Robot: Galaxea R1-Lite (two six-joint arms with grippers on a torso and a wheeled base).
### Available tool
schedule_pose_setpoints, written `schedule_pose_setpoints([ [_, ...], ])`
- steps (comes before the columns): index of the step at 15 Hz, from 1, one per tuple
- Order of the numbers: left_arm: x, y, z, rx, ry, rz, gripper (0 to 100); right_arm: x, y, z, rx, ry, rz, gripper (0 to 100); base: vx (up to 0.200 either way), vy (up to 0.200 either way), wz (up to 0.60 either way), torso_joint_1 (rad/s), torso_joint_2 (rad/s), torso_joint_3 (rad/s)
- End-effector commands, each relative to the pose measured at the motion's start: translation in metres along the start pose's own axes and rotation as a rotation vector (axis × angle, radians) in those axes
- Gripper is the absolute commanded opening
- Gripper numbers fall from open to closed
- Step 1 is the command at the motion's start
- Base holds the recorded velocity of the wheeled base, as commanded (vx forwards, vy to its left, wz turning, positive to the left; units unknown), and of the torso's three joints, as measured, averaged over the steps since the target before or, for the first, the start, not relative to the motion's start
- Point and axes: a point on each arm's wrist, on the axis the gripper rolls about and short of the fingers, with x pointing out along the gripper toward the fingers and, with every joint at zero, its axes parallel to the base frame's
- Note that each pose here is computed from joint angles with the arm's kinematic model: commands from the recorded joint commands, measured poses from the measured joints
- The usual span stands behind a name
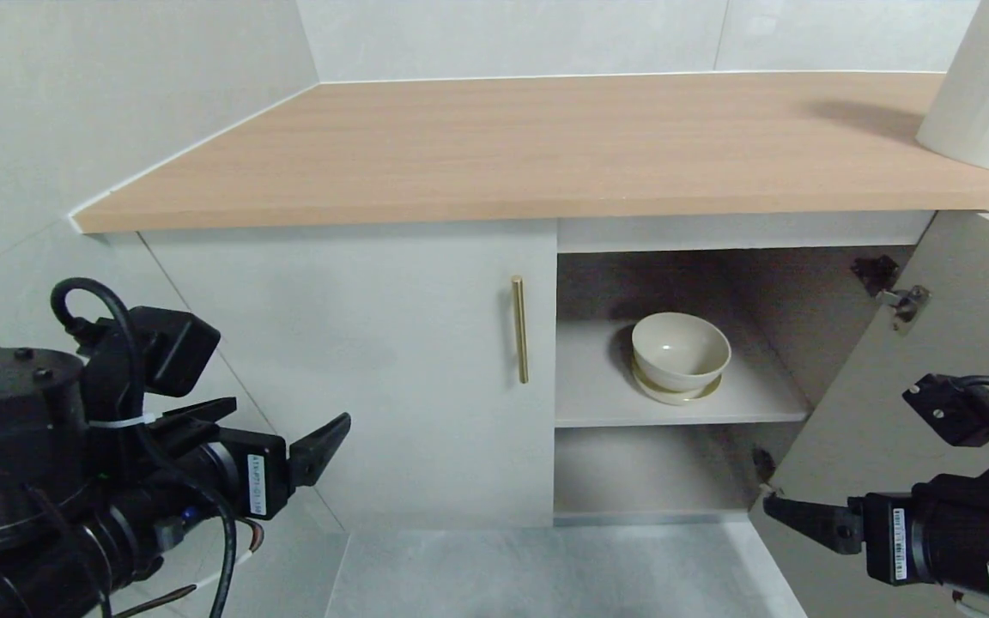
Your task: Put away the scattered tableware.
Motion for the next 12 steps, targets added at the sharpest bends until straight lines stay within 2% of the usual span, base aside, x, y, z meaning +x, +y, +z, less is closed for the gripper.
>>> schedule_pose_setpoints([
  [1,0.001,-0.0005,-0.0012,0.003,0.007,0.0,100,0.0021,0.0001,-0.0026,-0.004,0.016,0.001,100,-0.2,0.0,0.0,-0.002,0.0,0.007],
  [12,0.0044,-0.002,-0.0051,0.013,0.028,-0.001,100,0.0062,-0.0012,-0.0075,-0.007,0.047,-0.005,100,-0.2,0.0,0.0,0.002,0.0,0.002],
])
